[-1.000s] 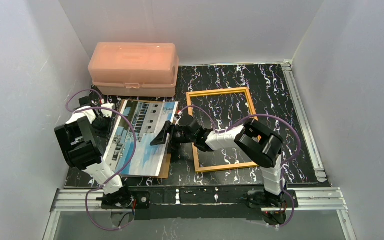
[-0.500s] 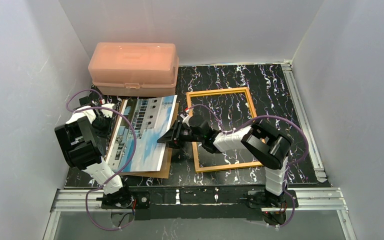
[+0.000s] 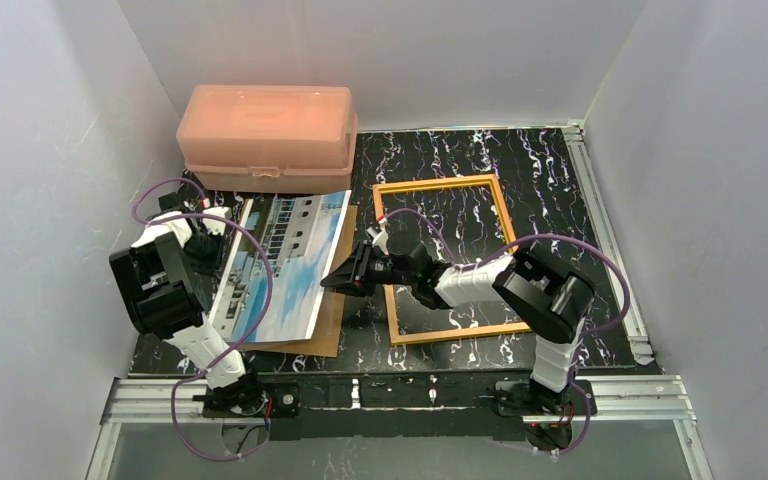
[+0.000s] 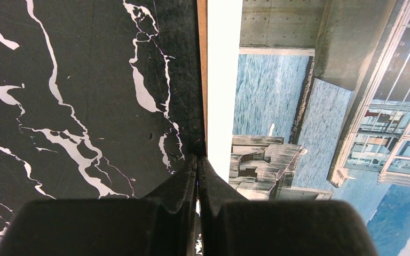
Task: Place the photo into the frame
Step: Pick up the photo frame item at the center of the board.
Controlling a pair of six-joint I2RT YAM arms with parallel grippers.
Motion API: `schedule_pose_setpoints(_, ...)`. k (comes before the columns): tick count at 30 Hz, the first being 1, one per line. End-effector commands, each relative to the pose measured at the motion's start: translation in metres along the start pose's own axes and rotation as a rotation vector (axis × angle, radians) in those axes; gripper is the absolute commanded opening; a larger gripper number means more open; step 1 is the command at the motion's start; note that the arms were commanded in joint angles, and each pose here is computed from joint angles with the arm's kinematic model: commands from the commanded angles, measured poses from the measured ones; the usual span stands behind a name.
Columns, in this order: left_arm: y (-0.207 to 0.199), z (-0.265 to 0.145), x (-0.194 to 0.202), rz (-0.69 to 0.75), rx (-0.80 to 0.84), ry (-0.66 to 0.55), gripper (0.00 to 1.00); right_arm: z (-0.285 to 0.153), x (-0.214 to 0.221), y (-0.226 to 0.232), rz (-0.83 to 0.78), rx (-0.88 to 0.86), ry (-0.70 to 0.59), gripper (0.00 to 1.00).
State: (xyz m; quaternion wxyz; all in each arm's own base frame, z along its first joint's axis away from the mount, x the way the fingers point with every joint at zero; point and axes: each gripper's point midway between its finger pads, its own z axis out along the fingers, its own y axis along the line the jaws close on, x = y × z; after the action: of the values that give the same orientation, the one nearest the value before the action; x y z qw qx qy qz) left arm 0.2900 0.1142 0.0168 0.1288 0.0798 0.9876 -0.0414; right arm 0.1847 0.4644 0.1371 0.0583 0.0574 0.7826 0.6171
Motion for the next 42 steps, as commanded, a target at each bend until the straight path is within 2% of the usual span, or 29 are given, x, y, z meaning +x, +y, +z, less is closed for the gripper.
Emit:
schedule_pose_setpoints(1, -0.023, 0.010, 0.028, -0.025, 0.093, 0.114, 0.00, -0.013, -0.004, 0.031, -0.044, -0.093, -0.011, 0.31)
schedule_pose_setpoints(8, -0.026, 0.009, 0.025, -0.036, 0.109, 0.111, 0.00, -0.015, -0.008, 0.023, -0.063, -0.043, -0.003, 0.14)
schedule_pose_setpoints(13, -0.026, 0.007, 0.024, -0.035, 0.114, 0.109, 0.00, -0.030, -0.017, 0.025, -0.131, 0.027, -0.024, 0.08)
schedule_pose_setpoints(17, -0.027, 0.004, 0.022, -0.036, 0.119, 0.104, 0.00, -0.057, -0.029, 0.023, -0.211, 0.161, -0.051, 0.04)
schedule_pose_setpoints(31, -0.034, -0.009, 0.016, -0.031, 0.131, 0.091, 0.00, -0.160, -0.066, 0.081, -0.422, 0.344, -0.146, 0.01)
schedule_pose_setpoints(37, -0.045, -0.029, 0.010, -0.008, 0.147, 0.063, 0.00, -0.212, -0.078, 0.078, -0.479, 0.502, -0.151, 0.01)
schedule_pose_setpoints(42, -0.057, -0.059, -0.001, -0.002, 0.176, 0.025, 0.13, -0.247, -0.093, 0.084, -0.488, 0.543, -0.205, 0.01)
